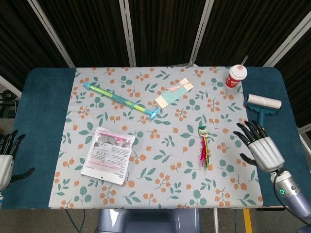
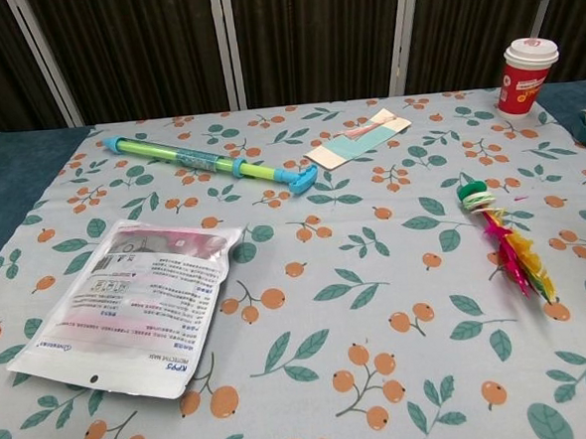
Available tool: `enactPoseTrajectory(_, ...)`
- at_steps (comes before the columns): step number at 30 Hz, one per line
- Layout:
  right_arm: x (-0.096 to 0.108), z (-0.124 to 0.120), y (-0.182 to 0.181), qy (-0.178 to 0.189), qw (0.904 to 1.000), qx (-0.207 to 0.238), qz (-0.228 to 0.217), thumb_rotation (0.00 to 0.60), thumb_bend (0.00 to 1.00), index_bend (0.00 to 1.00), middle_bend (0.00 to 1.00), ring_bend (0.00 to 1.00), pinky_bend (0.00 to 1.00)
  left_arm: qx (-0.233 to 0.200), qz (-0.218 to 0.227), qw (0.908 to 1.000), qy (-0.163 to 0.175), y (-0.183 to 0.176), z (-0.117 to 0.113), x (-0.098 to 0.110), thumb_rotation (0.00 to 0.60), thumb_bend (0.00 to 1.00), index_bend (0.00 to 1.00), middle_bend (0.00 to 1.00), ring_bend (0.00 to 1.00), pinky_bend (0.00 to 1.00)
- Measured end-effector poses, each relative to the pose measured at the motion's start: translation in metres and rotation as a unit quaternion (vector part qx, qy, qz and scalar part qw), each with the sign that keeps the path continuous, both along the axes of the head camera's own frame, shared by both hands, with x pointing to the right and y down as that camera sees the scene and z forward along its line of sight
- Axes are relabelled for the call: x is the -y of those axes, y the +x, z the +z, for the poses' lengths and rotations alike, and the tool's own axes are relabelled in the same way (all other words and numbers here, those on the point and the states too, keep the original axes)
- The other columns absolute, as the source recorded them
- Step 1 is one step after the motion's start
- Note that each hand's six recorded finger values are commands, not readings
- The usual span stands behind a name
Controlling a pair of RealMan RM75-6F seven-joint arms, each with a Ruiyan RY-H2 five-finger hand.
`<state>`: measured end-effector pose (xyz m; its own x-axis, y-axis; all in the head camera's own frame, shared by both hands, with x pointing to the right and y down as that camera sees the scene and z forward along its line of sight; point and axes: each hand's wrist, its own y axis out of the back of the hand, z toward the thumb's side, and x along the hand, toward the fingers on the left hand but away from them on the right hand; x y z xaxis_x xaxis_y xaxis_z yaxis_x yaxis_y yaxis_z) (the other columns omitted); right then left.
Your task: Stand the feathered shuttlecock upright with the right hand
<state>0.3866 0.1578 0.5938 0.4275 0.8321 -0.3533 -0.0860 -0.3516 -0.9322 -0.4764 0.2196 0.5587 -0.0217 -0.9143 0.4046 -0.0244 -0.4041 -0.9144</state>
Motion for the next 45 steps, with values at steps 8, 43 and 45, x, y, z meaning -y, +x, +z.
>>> enactPoseTrajectory(8, 0.000, 0.018, -0.036, -0.002, 0.9911, 0.005, -0.133, 0.600, 0.15, 0.32, 0.15, 0.00, 0.00, 0.004, 0.001, 1.0000, 0.001, 0.001, 0.000, 0.000, 0.552, 0.14, 0.09, 0.00, 0.00, 0.00)
enactPoseTrajectory(43, -0.022, 0.090, -0.098, -0.058, 0.9712, -0.034, -0.229, 0.600, 0.15, 0.43, 0.19, 0.00, 0.00, 0.000, 0.003, 1.0000, -0.003, 0.001, 0.001, 0.000, 0.553, 0.14, 0.09, 0.00, 0.00, 0.00)
enactPoseTrajectory(45, -0.022, 0.090, -0.097, -0.057, 0.9720, -0.036, -0.225, 0.600, 0.15, 0.43, 0.19, 0.00, 0.00, 0.000, 0.003, 1.0000, -0.003, 0.001, 0.001, 0.001, 0.552, 0.14, 0.09, 0.00, 0.00, 0.00)
